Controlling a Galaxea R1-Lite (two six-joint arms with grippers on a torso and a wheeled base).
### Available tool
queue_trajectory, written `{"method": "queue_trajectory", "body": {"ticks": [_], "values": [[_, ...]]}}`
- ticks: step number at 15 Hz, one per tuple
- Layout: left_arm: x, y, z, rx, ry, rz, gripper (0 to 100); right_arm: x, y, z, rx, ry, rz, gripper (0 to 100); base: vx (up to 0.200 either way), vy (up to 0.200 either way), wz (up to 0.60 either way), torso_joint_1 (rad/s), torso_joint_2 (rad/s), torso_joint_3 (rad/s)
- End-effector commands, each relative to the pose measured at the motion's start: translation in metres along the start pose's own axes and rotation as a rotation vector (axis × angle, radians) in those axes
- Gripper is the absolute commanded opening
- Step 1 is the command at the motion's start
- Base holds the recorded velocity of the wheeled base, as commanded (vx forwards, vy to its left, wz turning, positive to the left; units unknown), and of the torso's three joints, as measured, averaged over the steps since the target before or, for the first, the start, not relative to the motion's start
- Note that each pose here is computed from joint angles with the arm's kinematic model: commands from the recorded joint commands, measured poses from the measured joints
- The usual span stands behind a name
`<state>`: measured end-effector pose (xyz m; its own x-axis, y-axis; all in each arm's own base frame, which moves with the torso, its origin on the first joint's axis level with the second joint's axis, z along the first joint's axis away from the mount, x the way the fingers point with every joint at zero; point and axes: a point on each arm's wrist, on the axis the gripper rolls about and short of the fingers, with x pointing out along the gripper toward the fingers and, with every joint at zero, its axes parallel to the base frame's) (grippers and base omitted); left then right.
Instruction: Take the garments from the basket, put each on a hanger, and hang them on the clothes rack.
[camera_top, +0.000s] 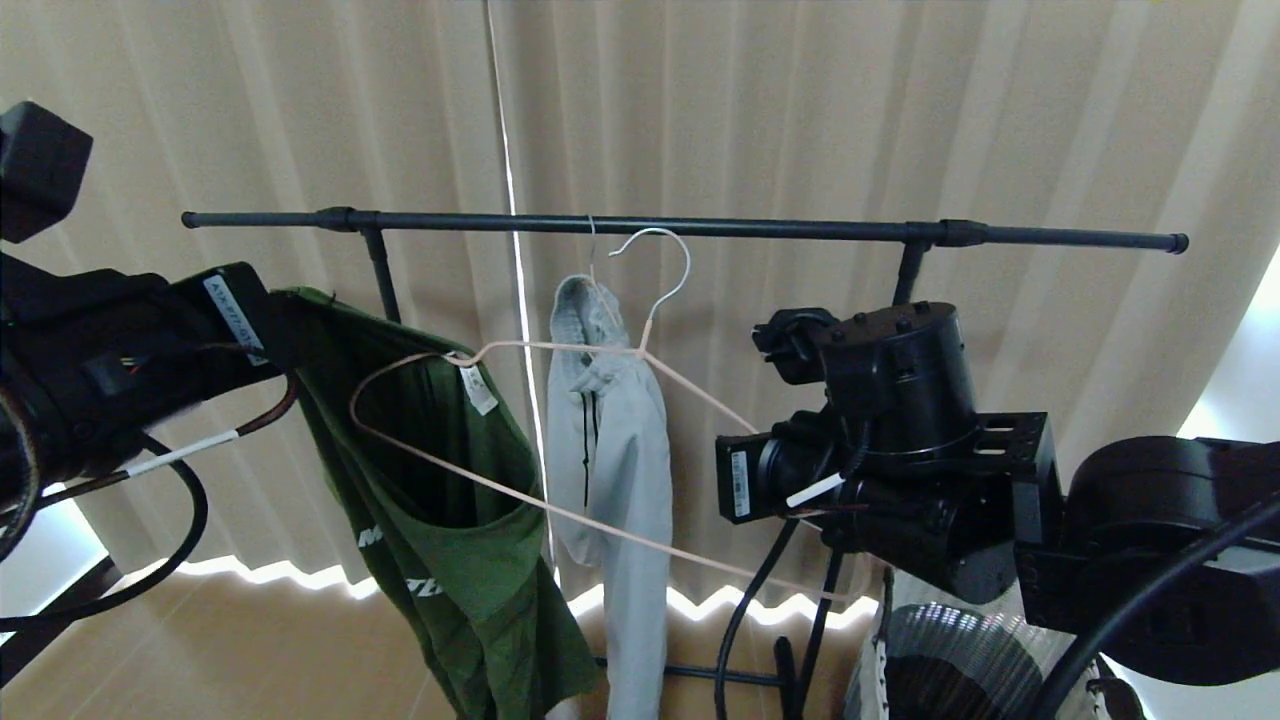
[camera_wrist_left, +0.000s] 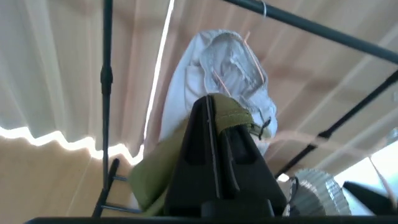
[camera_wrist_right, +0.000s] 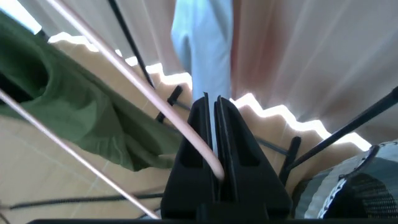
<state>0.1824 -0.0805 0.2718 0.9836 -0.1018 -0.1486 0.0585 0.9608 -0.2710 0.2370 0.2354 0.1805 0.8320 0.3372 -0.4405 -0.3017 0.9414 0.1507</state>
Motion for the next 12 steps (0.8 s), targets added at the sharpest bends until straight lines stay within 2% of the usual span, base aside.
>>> {"method": "queue_trajectory", "body": {"ticks": [1, 2, 4, 5, 8, 12], "values": [[-0.011, -0.012, -0.006, 0.012, 0.021, -0.081, 0, 0.005, 0.001, 0.007, 0.012, -0.020, -0.002, 0, 0.000, 0.000, 0.00, 0.000, 0.00, 0.000], [-0.012, -0.020, -0.009, 0.020, 0.035, -0.120, 0, 0.010, 0.004, 0.010, 0.007, -0.026, 0.000, 0, 0.000, 0.000, 0.00, 0.000, 0.00, 0.000], [-0.009, -0.026, -0.011, 0.026, 0.048, -0.139, 0, 0.013, 0.007, 0.013, 0.002, -0.034, 0.006, 0, 0.000, 0.000, 0.00, 0.000, 0.00, 0.000], [-0.001, -0.036, -0.014, 0.036, 0.066, -0.153, 0, 0.016, 0.012, 0.017, 0.002, -0.048, 0.016, 0, 0.000, 0.000, 0.00, 0.000, 0.00, 0.000], [0.020, -0.049, -0.012, 0.041, 0.076, -0.153, 0, 0.016, 0.024, 0.014, -0.011, -0.047, 0.049, 0, 0.000, 0.000, 0.00, 0.000, 0.00, 0.000], [0.024, -0.067, -0.018, 0.058, 0.102, -0.205, 0, 0.029, 0.040, 0.010, -0.021, -0.042, 0.079, 0, 0.000, 0.000, 0.00, 0.000, 0.00, 0.000]]}}
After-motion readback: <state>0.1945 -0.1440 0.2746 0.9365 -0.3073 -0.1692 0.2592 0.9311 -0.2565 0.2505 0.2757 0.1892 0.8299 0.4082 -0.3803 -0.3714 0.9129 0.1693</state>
